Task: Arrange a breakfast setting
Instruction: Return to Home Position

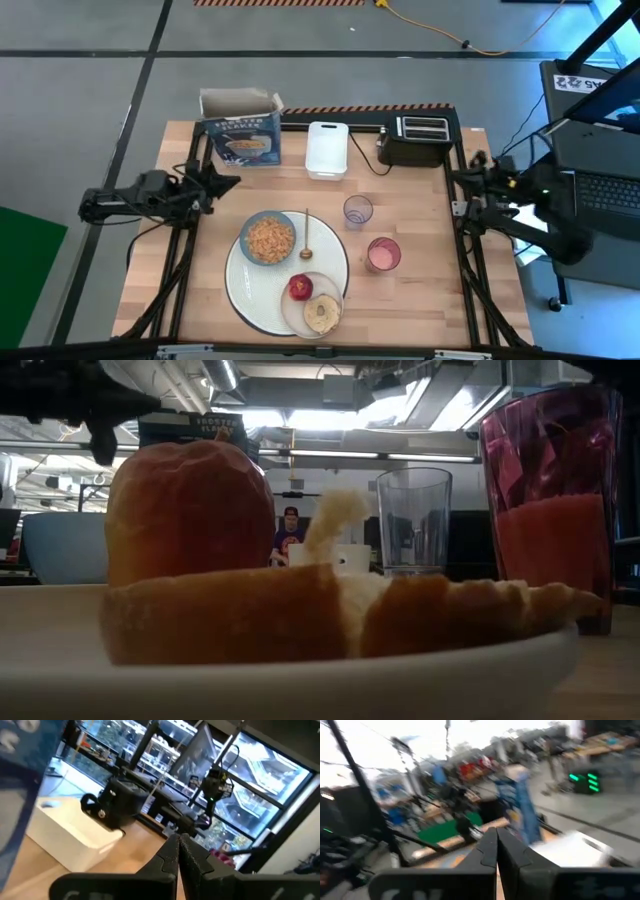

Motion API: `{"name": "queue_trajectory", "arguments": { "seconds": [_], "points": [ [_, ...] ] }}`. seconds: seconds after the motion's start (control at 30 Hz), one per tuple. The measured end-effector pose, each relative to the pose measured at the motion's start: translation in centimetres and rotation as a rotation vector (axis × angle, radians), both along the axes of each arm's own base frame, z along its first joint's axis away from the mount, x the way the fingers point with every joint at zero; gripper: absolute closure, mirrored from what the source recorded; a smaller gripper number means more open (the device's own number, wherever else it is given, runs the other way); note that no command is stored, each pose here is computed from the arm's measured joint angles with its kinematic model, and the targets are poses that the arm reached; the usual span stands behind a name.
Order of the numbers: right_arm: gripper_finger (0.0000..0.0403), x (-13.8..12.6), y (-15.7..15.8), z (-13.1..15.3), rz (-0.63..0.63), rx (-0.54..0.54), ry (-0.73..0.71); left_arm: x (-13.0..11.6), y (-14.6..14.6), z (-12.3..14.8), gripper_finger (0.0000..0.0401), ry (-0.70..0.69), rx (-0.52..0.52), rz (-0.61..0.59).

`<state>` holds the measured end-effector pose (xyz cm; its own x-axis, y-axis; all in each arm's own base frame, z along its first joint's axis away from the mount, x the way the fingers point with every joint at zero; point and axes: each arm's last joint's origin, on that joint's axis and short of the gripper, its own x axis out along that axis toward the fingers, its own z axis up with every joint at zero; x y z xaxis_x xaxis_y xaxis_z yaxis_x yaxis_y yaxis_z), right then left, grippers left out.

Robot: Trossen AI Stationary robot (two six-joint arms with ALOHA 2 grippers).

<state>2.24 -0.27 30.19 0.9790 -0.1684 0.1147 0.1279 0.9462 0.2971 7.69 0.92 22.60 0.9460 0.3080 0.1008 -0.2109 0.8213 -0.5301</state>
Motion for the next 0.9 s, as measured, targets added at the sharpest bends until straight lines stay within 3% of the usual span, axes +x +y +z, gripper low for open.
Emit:
{"name": "queue_trajectory", "arguments": {
  "seconds": [0.23, 0.33, 0.4, 0.53, 0.77, 0.9],
  "points": [
    [0.0403, 4.3, -1.3, -5.0, 0.120, 0.085, -0.082, 0.9, 0.0, -2.2, 0.0401, 0.011, -0.016, -0.016],
    [0.0403, 5.1, -1.5, -6.1, 0.169, 0.092, -0.183, 0.9, 0.0, -2.2, 0.0401, -0.002, -0.014, -0.013],
    [0.0403, 5.5, -1.6, -7.1, 0.170, 0.089, -0.207, 0.9, 0.0, -2.2, 0.0401, 0.004, -0.012, -0.007],
    [0.0403, 6.6, -2.1, -10.7, 0.155, 0.187, -0.208, 0.9, 0.0, -2.3, 0.0401, 0.010, -0.012, -0.005],
    [0.0403, 6.2, -1.8, -9.4, 0.197, 0.153, -0.343, 1.3, 0.0, -3.5, 0.0401, 0.028, -0.073, -0.019],
    [0.0403, 6.5, -1.3, -9.8, 0.174, 0.140, -0.307, 1.7, -0.1, -4.6, 0.0401, 0.009, -0.111, -0.046]
  ]
}}
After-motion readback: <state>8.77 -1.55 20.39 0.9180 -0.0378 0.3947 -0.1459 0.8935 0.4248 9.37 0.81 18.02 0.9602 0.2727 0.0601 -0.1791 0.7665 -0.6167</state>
